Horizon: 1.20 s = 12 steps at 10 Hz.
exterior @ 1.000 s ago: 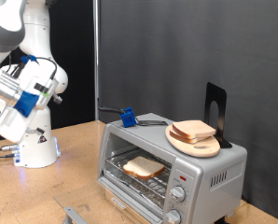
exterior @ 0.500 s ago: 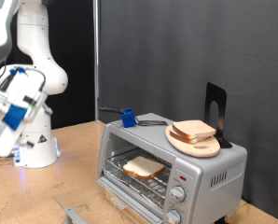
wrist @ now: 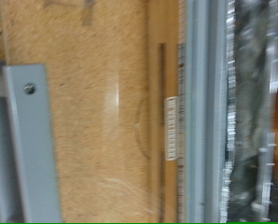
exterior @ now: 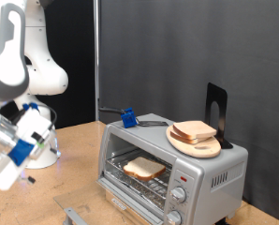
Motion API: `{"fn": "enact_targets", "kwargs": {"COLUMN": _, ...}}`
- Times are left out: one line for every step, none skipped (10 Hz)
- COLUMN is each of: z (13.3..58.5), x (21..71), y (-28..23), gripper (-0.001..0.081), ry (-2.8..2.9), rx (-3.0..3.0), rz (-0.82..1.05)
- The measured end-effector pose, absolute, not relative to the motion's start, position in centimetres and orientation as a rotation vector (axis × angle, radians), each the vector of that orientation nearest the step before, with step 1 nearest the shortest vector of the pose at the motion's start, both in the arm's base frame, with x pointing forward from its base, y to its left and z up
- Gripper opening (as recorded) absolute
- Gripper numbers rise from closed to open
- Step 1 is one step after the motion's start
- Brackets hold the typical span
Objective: Make a piece of toast with the oven
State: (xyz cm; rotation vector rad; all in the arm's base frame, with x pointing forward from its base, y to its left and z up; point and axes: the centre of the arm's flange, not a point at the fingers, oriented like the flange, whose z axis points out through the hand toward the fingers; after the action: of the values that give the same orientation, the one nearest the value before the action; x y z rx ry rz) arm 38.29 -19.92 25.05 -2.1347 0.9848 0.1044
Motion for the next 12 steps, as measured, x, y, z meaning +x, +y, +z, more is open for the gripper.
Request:
{"fn": "enact_targets", "kwargs": {"z": 23.5, "x": 38.6, "y": -19.5, "gripper": 0.0808, "ry": 0.99, "rx": -2.147, "rz": 0.106}}
{"fn": "enact_targets", "kwargs": {"z": 22.0, "x": 38.9, "y": -19.0, "gripper": 0.0808, "ry": 0.991, "rx": -2.157, "rz": 0.11}}
{"fn": "enact_targets", "kwargs": {"z": 20.6, "x": 39.1, "y": -18.3, "gripper": 0.0808, "ry": 0.987, "rx": -2.162, "rz": 0.111}}
{"fn": "enact_targets", "kwargs": {"z": 19.1, "x": 39.3, "y": -17.5, "gripper": 0.0808, "ry": 0.981, "rx": -2.164, "rz": 0.125}}
{"fn": "enact_targets", "kwargs": {"z": 18.0, "x": 39.4, "y": -16.6, "gripper": 0.0808, "ry": 0.965, "rx": -2.165, "rz": 0.144}}
{"fn": "enact_targets", "kwargs": {"z": 17.0, "x": 39.5, "y": -15.8, "gripper": 0.0808, "ry": 0.95, "rx": -2.163, "rz": 0.165}}
{"fn": "enact_targets", "kwargs": {"z": 16.4, "x": 39.5, "y": -15.0, "gripper": 0.0808, "ry": 0.935, "rx": -2.161, "rz": 0.185}}
{"fn": "enact_targets", "kwargs": {"z": 16.0, "x": 39.4, "y": -14.3, "gripper": 0.0808, "ry": 0.921, "rx": -2.16, "rz": 0.2}}
{"fn": "enact_targets", "kwargs": {"z": 15.9, "x": 39.4, "y": -13.6, "gripper": 0.0808, "ry": 0.91, "rx": -2.156, "rz": 0.21}}
{"fn": "enact_targets", "kwargs": {"z": 16.0, "x": 39.4, "y": -13.3, "gripper": 0.0808, "ry": 0.899, "rx": -2.148, "rz": 0.222}}
{"fn": "enact_targets", "kwargs": {"z": 16.1, "x": 39.3, "y": -13.0, "gripper": 0.0808, "ry": 0.885, "rx": -2.128, "rz": 0.238}}
{"fn": "enact_targets", "kwargs": {"z": 16.6, "x": 39.3, "y": -12.8, "gripper": 0.0808, "ry": 0.867, "rx": -2.1, "rz": 0.254}}
